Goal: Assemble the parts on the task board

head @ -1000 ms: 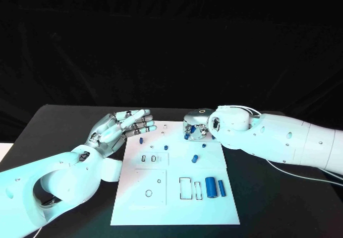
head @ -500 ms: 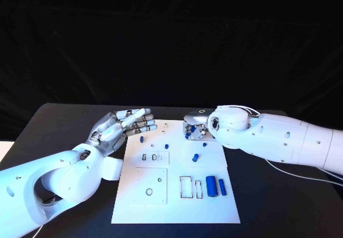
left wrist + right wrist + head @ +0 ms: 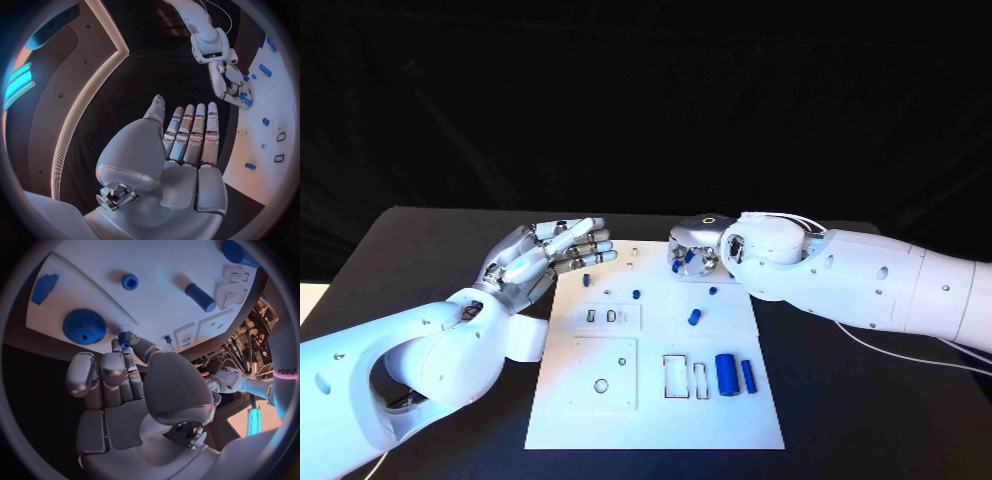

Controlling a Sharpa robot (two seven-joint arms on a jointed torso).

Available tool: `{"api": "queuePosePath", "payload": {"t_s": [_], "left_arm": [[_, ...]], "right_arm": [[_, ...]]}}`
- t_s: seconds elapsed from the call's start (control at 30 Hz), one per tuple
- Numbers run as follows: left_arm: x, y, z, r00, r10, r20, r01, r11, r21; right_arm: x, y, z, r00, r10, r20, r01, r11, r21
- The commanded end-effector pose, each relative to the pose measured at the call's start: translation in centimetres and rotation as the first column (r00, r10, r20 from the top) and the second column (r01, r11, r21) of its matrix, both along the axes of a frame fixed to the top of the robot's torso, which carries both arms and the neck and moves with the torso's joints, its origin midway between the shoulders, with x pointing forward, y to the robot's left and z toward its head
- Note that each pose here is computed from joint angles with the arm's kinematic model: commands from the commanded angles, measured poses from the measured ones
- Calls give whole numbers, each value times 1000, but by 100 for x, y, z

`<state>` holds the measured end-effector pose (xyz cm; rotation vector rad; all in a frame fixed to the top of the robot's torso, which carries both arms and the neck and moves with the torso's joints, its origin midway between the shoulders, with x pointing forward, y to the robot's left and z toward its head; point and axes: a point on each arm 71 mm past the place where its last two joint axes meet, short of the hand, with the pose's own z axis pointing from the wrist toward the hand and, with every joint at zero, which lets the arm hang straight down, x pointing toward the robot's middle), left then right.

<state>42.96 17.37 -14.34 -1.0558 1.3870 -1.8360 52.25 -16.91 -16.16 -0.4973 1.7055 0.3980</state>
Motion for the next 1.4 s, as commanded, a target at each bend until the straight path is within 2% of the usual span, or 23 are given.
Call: {"api": "queuePosePath", "payload": {"t_s": [0.03,0.33,0.57,0.9,1.4], "left_arm": [[-4,-18,14,1000,-18,4,18,1000,-12],[0,-17,11,1000,-18,4,18,1000,-11],[2,-14,12,1000,-18,6,18,1000,-8],[2,-22,11,1000,-18,7,18,1000,-8],[-2,-33,13,1000,-21,7,21,1000,-9]], "right_arm": [[-15,41,103,995,1,103,-10,996,87],[20,136,185,986,-15,163,-8,991,137],[68,257,217,983,-11,184,-17,988,151],[167,412,195,984,-13,176,-12,990,141],[228,518,130,987,-12,157,-8,992,127]]}}
